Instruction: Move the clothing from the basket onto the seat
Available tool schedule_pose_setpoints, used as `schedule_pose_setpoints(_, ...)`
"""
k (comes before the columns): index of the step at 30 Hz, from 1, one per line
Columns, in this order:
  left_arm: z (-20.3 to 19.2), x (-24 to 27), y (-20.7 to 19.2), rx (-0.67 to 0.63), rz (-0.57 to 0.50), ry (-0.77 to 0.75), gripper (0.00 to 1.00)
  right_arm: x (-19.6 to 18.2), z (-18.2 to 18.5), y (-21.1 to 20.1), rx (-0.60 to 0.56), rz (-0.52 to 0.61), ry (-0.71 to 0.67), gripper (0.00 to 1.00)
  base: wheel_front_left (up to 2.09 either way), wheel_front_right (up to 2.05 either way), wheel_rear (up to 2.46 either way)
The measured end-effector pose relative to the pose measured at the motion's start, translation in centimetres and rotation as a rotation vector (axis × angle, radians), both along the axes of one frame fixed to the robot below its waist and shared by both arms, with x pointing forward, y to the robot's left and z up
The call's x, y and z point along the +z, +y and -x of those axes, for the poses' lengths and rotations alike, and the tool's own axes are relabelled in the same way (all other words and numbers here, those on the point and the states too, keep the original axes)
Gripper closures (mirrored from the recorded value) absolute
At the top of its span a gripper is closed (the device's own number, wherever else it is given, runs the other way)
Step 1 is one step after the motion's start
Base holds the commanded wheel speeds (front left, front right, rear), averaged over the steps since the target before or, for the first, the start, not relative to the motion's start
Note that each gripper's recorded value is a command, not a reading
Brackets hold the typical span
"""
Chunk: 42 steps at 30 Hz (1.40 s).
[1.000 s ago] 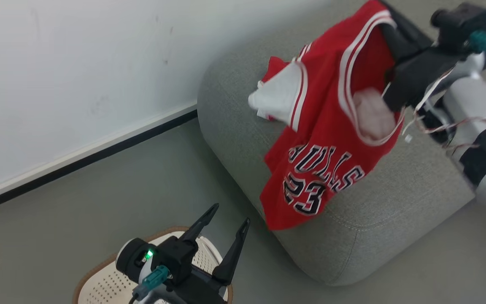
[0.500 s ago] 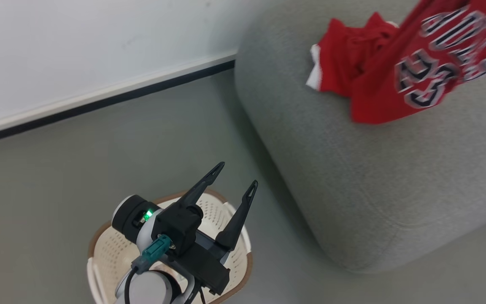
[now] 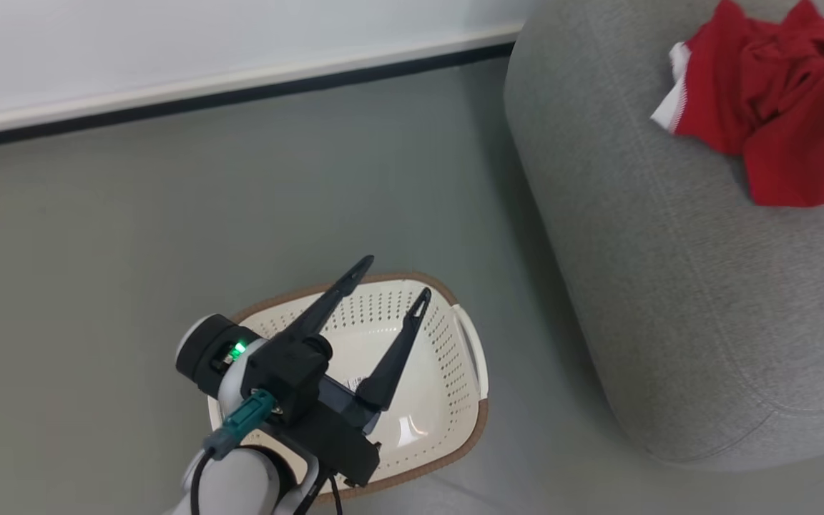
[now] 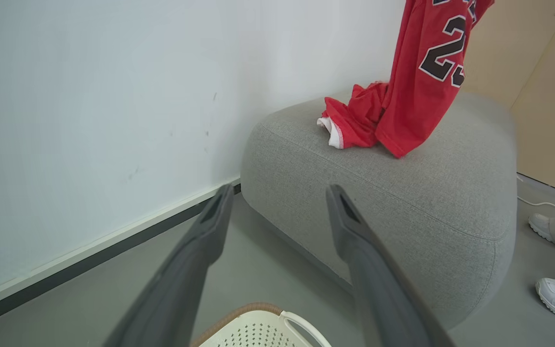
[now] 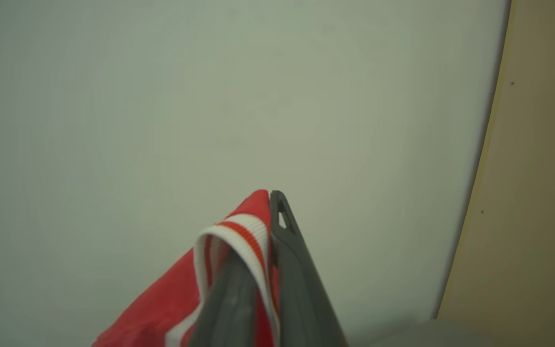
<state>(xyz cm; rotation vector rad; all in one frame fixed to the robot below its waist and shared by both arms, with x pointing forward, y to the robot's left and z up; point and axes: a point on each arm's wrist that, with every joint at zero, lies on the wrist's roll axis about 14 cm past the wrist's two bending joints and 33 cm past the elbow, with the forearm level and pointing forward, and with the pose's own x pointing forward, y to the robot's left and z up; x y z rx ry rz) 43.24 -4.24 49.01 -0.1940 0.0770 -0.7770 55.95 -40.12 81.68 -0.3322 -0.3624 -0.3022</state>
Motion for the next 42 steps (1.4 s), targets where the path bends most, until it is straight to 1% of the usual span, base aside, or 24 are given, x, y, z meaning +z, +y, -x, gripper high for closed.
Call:
schedule_pose_setpoints(3,-0.5,-1.1,0.8,0.014,-0.015,0.019,0.00,-2.8,-1.4,-0.6,-0.017,-0.031,0.049,1.00,0.00,0.00,0.00)
schedule_pose_setpoints(9,-1.2,-2.7,1.2,0.015,-0.042,0.039,0.00,-11.2,-3.2,-2.2,-0.074,-0.084,0.207,1.00,0.00,0.00,0.00)
schedule_pose_setpoints(13,-1.9,-3.5,1.2,0.012,-0.048,0.049,0.00,-16.5,-4.0,-2.1,-0.087,-0.113,0.306,1.00,0.00,0.00,0.00)
schedule_pose_setpoints(16,-2.3,-4.0,1.0,0.008,-0.052,0.055,0.00,-20.5,-4.3,-2.0,-0.100,-0.133,0.381,1.00,0.00,0.00,0.00)
schedule_pose_setpoints(20,-2.6,-4.9,0.9,0.005,-0.054,0.073,0.00,-25.2,-4.6,-0.8,-0.088,-0.150,0.470,1.00,0.00,0.00,0.00)
schedule_pose_setpoints(24,-2.8,-5.2,0.8,0.000,-0.058,0.079,0.00,-30.2,-3.6,0.0,-0.096,-0.175,0.568,1.00,0.00,0.00,0.00)
schedule_pose_setpoints(26,-2.8,-5.1,0.5,-0.004,-0.058,0.077,0.00,-31.8,-2.8,-0.3,-0.113,-0.198,0.598,1.00,0.00,0.00,0.00)
schedule_pose_setpoints(29,-2.9,-4.9,0.7,0.000,-0.060,0.071,0.00,-32.7,-2.3,-0.4,-0.123,-0.219,0.609,1.00,0.00,0.00,0.00)
schedule_pose_setpoints(35,-2.9,-4.9,0.6,-0.003,-0.061,0.066,0.00,-33.9,-2.4,1.5,-0.088,-0.251,0.615,1.00,0.00,0.00,0.00)
schedule_pose_setpoints(36,-2.9,-4.9,0.5,-0.006,-0.061,0.065,0.00,-33.8,-2.3,1.6,-0.087,-0.252,0.613,0.78,0.00,0.00,0.00)
schedule_pose_setpoints(37,-2.9,-4.9,0.4,-0.009,-0.060,0.064,0.00,-33.6,-2.2,1.5,-0.089,-0.252,0.611,0.61,0.00,0.00,0.00)
schedule_pose_setpoints(38,-2.9,-4.9,0.3,-0.012,-0.060,0.064,0.00,-33.4,-2.1,1.2,-0.094,-0.250,0.607,0.52,0.00,0.00,0.00)
schedule_pose_setpoints(39,-2.8,-4.9,0.2,-0.015,-0.062,0.065,0.00,-33.3,-1.9,1.0,-0.098,-0.249,0.603,0.00,0.00,0.00,0.00)
schedule_pose_setpoints(42,-2.8,-4.8,-0.1,-0.023,-0.062,0.060,0.00,-32.9,-1.5,1.0,-0.096,-0.249,0.601,0.00,0.00,0.00,0.00)
